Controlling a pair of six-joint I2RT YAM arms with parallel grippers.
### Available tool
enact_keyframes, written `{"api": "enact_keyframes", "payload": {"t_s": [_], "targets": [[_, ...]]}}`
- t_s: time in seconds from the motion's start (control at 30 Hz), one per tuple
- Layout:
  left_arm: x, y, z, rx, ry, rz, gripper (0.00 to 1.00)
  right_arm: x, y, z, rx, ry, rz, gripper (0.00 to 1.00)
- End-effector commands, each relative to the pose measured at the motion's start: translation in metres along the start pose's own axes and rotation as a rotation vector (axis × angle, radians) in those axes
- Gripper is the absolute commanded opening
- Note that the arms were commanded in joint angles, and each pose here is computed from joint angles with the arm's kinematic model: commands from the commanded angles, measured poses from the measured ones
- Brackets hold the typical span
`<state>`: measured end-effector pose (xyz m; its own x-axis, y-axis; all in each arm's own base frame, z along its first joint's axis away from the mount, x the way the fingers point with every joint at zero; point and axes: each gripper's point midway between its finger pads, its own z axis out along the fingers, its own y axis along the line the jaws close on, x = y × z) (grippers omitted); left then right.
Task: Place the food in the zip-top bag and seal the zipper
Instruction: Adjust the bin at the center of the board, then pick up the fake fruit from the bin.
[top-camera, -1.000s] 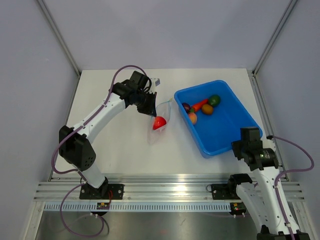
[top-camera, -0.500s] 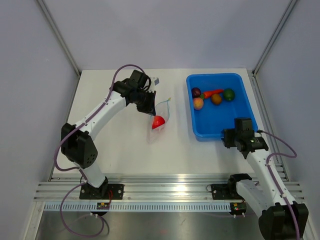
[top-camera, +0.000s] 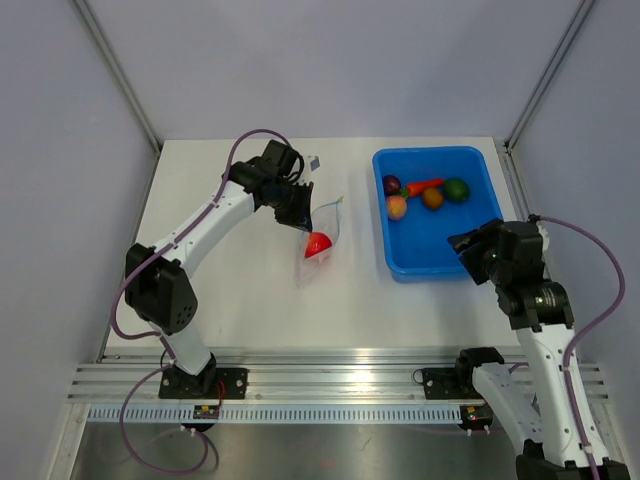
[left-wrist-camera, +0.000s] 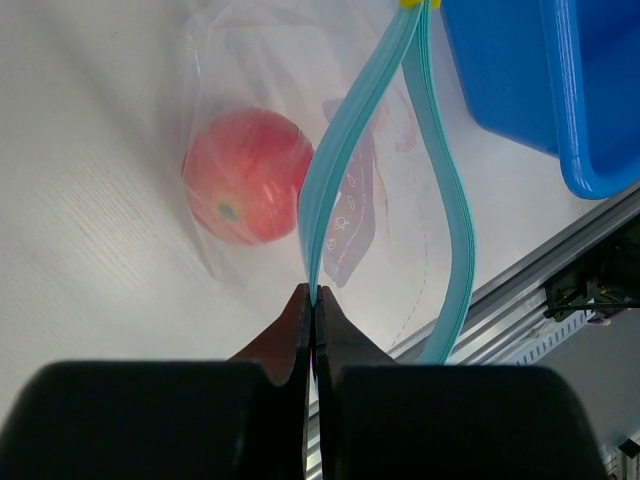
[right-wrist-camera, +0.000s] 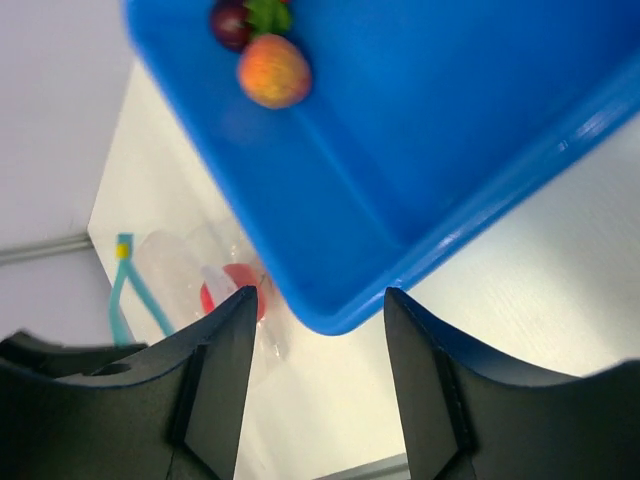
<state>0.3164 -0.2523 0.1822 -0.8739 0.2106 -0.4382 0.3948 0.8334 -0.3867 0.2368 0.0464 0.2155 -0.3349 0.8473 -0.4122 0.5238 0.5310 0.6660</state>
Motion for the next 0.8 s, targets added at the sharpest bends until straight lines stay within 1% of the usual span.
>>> {"api": "enact_keyframes", "payload": {"t_s": [0.0,0.03,0.07,0.1,0.13,0.17,0.2,0.23,0.27,0.3,0.33,0.37,0.4,0.43,0.47,0.5,0.53,0.6,0.67,0.77], "targets": [[-0.027,-0.010,-0.013,0.028,-0.093,0.010,0.00,-0.026,0.034,-0.028,-0.135,-0.091,-0.239,0.61],[-0.029,-0.010,-0.012,0.027,-0.094,0.007,0.00,-0.031,0.041,-0.017,-0.118,-0.087,-0.267,0.61],[-0.033,-0.011,-0.014,0.024,-0.106,-0.003,0.00,-0.041,0.055,-0.018,-0.133,-0.099,-0.317,0.63],[-0.036,-0.010,-0.013,0.018,-0.115,-0.006,0.00,-0.043,0.063,-0.011,-0.126,-0.085,-0.340,0.65],[-0.038,-0.008,-0.009,0.011,-0.115,-0.020,0.00,-0.040,0.064,0.016,-0.070,-0.025,-0.378,0.68],[-0.044,-0.008,-0.011,0.004,-0.128,-0.023,0.00,-0.049,0.079,0.019,-0.074,-0.030,-0.389,0.68],[-0.046,-0.006,-0.009,-0.012,-0.131,-0.028,0.00,-0.047,0.080,0.046,-0.036,0.012,-0.402,0.69],[-0.049,-0.005,-0.008,-0.017,-0.137,-0.028,0.00,-0.048,0.092,0.054,-0.058,0.024,-0.421,0.72],[-0.051,-0.005,-0.007,-0.019,-0.141,-0.026,0.00,-0.048,0.094,0.067,-0.049,0.034,-0.426,0.78],[-0.054,-0.006,-0.008,-0.013,-0.147,-0.016,0.00,-0.042,0.097,0.094,-0.048,0.079,-0.430,0.79],[-0.053,-0.007,-0.008,-0.006,-0.135,-0.004,0.00,-0.040,0.106,0.102,-0.071,0.102,-0.444,0.82],[-0.052,-0.006,-0.004,-0.007,-0.122,-0.003,0.00,-0.038,0.106,0.115,-0.062,0.125,-0.446,0.86],[-0.053,-0.006,-0.004,-0.008,-0.119,0.000,0.00,-0.031,0.103,0.141,-0.044,0.164,-0.445,0.86],[-0.052,-0.005,-0.001,-0.011,-0.115,0.002,0.00,-0.029,0.111,0.150,-0.066,0.187,-0.443,0.86],[-0.052,-0.004,-0.001,-0.016,-0.113,0.002,0.00,-0.024,0.112,0.162,-0.070,0.211,-0.433,0.87],[-0.051,-0.002,0.002,-0.021,-0.104,0.001,0.00,-0.016,0.107,0.185,-0.057,0.248,-0.423,0.87],[-0.050,-0.002,0.004,-0.022,-0.096,0.000,0.00,-0.011,0.112,0.194,-0.075,0.272,-0.405,0.87],[-0.051,0.000,0.006,-0.027,-0.092,-0.002,0.00,-0.003,0.109,0.219,-0.075,0.293,-0.369,0.88],[-0.051,0.000,0.007,-0.024,-0.088,0.000,0.00,0.001,0.108,0.233,-0.078,0.298,-0.355,0.88],[-0.050,-0.001,0.007,-0.021,-0.082,0.002,0.00,0.005,0.104,0.254,-0.083,0.295,-0.337,0.91]]}}
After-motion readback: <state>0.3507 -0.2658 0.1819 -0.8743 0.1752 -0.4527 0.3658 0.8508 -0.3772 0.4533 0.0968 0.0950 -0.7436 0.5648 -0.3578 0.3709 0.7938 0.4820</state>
